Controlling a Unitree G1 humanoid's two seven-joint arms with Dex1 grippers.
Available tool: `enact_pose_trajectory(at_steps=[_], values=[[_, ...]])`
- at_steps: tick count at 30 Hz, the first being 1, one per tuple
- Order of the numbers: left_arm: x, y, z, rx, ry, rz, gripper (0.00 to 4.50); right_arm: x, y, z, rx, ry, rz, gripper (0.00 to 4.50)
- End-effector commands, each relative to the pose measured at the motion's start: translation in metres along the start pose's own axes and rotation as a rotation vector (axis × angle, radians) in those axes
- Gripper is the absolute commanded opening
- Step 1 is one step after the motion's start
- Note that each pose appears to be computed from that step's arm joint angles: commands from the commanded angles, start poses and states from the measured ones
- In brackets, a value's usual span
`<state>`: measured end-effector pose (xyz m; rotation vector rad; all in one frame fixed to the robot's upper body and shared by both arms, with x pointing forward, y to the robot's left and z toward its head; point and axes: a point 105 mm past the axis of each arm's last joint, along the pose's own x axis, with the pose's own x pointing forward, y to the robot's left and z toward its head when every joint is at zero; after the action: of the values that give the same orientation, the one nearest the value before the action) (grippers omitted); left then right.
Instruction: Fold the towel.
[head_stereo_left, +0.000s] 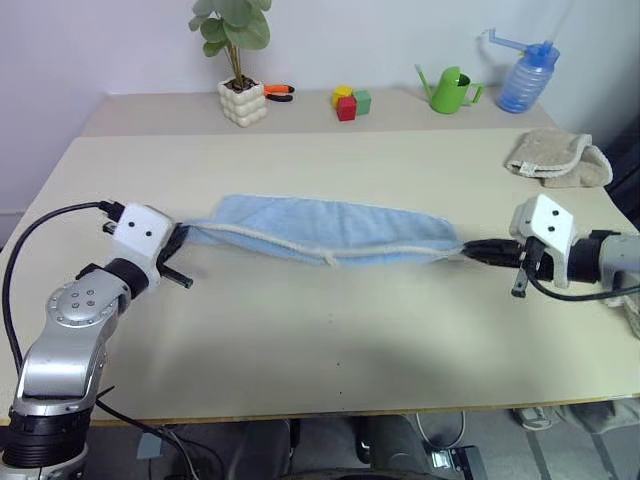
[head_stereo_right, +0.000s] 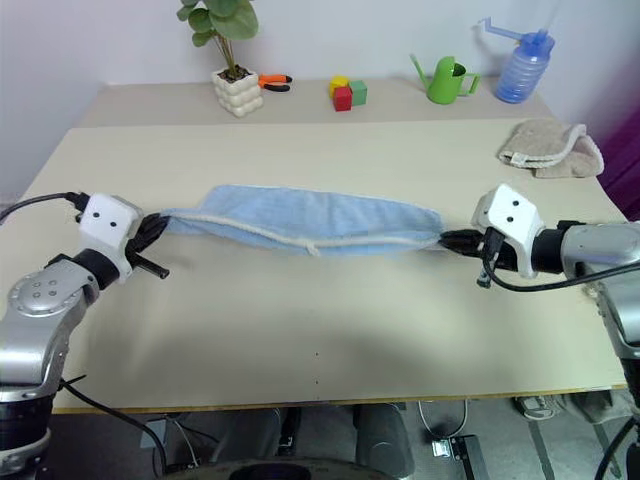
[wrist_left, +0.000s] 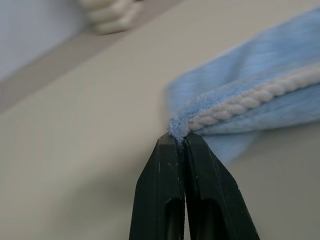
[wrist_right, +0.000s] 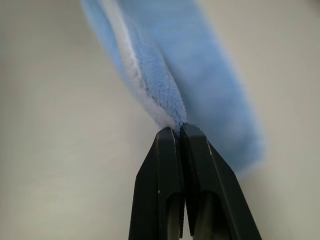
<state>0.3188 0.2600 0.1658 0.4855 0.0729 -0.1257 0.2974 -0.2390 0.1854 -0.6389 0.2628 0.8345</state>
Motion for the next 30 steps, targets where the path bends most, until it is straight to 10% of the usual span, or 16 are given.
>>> enact_pose_trajectory(at_steps=[1, 15, 30], values=[[-0.005, 0.032, 0.008, 0.014, -0.037, 0.161, 0.00, -0.005, -0.006, 0.000, -0.011, 0.006, -0.032, 0.03], [-0.004, 0.000, -0.010, 0.016, 0.003, -0.034, 0.00, 0.001, 0.004, -0.005, 0.018, 0.014, 0.012, 0.03], [0.090, -0.024, -0.012, -0.071, 0.054, -0.033, 0.00, 0.049, -0.036, -0.018, -0.018, -0.015, -0.139, 0.03]])
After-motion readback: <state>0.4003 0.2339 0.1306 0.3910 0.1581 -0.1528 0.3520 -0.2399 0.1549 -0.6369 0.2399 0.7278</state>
